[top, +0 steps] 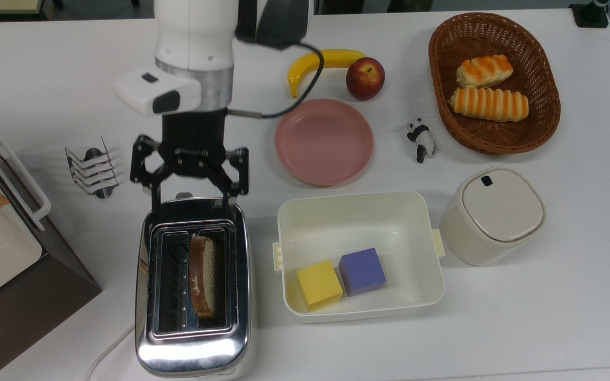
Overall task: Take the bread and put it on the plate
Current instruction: 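Lower the open gripper over the bread slice in the toaster slot, then close the gripper on the top of the bread slice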
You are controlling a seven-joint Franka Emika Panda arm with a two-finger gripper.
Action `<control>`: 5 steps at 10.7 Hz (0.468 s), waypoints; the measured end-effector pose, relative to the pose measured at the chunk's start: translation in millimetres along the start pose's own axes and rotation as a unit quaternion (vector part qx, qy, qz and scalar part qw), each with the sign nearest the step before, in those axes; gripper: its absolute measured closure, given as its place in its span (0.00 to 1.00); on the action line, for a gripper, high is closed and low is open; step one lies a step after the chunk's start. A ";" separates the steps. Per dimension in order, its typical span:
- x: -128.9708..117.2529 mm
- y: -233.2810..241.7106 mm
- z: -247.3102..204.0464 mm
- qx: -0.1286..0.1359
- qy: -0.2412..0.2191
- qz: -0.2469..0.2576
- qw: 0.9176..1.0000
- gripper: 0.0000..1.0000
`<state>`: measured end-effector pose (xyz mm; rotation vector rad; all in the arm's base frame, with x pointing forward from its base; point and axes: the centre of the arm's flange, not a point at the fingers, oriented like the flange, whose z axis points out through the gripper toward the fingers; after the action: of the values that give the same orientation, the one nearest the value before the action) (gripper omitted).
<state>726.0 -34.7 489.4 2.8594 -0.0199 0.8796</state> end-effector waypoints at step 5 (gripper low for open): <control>-1.2 -20.0 33.1 0.000 0.063 -0.015 0.998 0.51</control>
<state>744.6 -19.8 458.8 2.7899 0.0363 1.0527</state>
